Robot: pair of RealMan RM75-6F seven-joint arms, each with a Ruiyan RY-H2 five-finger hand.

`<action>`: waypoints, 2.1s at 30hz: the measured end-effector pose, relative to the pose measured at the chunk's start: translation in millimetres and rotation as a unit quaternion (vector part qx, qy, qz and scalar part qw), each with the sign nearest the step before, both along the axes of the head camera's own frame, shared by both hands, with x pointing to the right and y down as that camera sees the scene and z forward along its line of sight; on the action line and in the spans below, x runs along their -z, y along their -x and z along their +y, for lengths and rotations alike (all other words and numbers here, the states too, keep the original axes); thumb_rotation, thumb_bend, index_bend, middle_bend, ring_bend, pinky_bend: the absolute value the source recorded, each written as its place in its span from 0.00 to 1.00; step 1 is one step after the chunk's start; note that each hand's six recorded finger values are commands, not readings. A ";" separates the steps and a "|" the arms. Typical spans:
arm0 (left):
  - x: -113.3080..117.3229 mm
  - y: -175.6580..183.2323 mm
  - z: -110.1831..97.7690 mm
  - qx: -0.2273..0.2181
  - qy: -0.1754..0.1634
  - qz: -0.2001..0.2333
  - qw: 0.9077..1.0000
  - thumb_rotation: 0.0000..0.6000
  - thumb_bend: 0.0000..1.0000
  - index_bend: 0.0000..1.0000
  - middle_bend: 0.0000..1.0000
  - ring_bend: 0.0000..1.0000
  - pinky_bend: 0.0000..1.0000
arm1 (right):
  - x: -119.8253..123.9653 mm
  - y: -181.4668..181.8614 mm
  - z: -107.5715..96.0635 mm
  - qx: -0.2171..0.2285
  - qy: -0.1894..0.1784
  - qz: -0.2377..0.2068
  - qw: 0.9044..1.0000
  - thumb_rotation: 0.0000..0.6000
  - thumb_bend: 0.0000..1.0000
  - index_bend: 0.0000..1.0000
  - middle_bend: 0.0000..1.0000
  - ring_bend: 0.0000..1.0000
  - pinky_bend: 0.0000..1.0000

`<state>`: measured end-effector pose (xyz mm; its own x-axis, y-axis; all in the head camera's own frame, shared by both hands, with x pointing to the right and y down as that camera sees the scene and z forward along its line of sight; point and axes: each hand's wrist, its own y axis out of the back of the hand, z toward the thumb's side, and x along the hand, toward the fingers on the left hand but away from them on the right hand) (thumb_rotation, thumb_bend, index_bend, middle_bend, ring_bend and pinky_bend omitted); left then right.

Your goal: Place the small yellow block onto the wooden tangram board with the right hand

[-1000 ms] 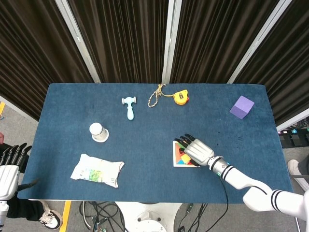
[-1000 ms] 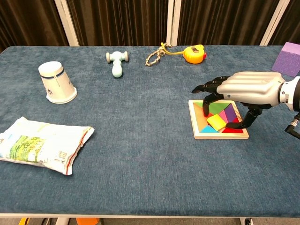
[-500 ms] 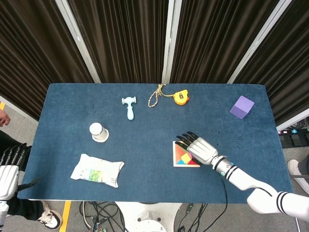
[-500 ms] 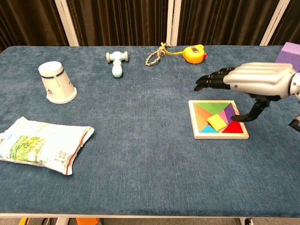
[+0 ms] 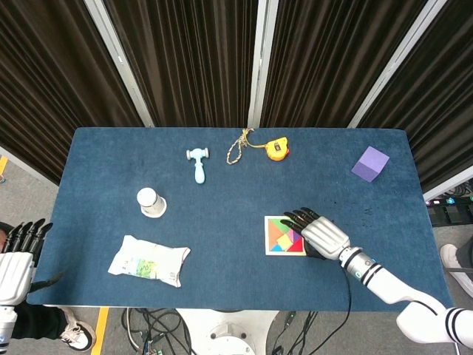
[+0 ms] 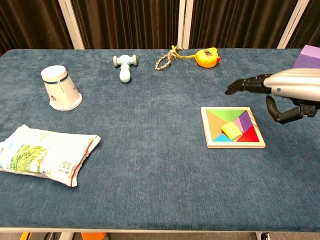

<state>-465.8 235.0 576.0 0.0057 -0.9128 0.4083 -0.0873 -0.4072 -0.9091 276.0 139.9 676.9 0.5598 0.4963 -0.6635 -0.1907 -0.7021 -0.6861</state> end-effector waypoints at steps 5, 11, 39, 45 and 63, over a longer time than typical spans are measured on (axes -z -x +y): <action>-0.5 0.9 0.3 0.002 0.002 0.000 1.000 1.00 0.00 0.10 0.04 0.00 0.05 | -8.1 1.5 7.2 0.002 0.017 0.003 1.000 0.64 1.00 0.05 0.00 0.00 0.00; -1.2 2.3 1.2 0.004 0.002 0.001 1.000 1.00 0.00 0.10 0.04 0.00 0.05 | -10.9 4.9 10.8 0.010 0.020 0.005 1.000 0.64 1.00 0.14 0.00 0.00 0.00; -1.9 4.4 2.0 0.006 0.003 0.002 1.000 1.00 0.00 0.10 0.04 0.00 0.05 | -22.7 10.5 16.7 0.019 0.027 0.018 0.999 0.63 1.00 0.25 0.00 0.00 0.00; -1.4 4.5 1.9 0.006 0.002 0.001 1.000 1.00 0.00 0.10 0.04 0.00 0.05 | -18.5 11.0 13.1 0.013 0.018 0.010 1.000 0.63 1.00 0.25 0.00 0.00 0.00; 3.4 3.0 -0.6 0.005 -0.006 0.004 1.000 1.00 0.00 0.10 0.04 0.00 0.05 | 67.8 -114.9 35.2 -0.177 -0.144 0.072 0.971 0.98 0.00 0.00 0.00 0.00 0.00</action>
<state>-468.9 234.5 572.6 0.0003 -0.9181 0.3965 -0.0983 -0.3946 -0.9136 390.8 175.2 609.1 0.2325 0.8169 -0.5278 -0.0814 -0.5244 -0.8476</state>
